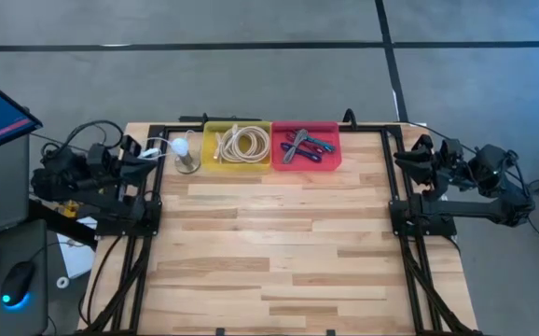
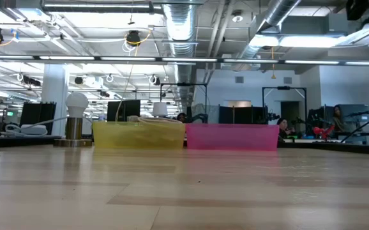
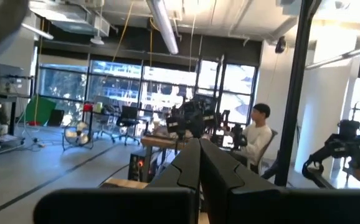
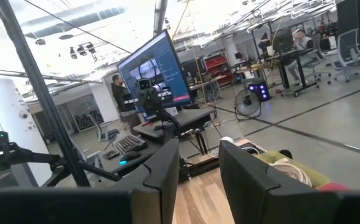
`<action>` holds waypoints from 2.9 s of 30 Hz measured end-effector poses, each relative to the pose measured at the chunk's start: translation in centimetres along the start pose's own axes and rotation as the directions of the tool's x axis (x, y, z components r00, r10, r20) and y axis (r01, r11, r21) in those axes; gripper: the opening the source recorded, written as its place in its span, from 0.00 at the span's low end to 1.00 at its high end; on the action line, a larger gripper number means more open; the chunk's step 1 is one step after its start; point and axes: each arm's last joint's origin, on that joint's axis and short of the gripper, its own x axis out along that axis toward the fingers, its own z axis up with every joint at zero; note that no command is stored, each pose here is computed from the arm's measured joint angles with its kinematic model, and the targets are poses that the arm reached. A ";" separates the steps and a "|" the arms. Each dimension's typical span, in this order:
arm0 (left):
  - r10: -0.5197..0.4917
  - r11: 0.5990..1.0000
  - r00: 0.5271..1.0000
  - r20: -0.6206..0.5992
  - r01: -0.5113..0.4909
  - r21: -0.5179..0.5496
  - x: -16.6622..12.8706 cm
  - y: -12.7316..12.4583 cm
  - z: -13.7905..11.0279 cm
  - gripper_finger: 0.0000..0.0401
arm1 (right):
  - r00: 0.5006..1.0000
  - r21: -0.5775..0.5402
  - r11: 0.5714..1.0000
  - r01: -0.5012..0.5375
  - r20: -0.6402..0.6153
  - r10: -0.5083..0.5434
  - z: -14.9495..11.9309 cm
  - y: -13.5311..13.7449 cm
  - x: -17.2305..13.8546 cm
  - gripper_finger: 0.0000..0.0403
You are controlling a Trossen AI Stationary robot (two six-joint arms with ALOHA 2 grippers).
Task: Pick & Place USB Port
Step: Return to Home Position
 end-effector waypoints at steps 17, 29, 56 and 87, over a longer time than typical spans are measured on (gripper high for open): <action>0.054 0.997 0.999 0.006 -0.053 -0.062 -1.2 0.5 -3.6 0.01 | 0.993 -0.004 0.994 0.105 -0.048 -0.106 -0.7 -0.5 0.0 0.26; 0.059 0.994 0.998 -0.004 -0.059 -0.096 -1.0 0.5 -4.3 0.01 | 0.994 0.042 0.994 0.105 -0.012 -0.104 -1.0 -1.0 -2.8 0.26; 0.136 0.991 0.987 -0.088 -0.137 0.004 -0.3 0.4 -7.8 0.01 | 0.979 -0.004 0.985 0.173 -0.109 -0.172 -4.7 -2.0 -0.8 0.26; 0.271 0.955 0.927 -0.259 -0.224 0.196 0.3 0.4 -18.5 0.01 | 0.972 -0.118 0.976 0.184 -0.126 -0.199 -16.1 -5.0 3.9 0.26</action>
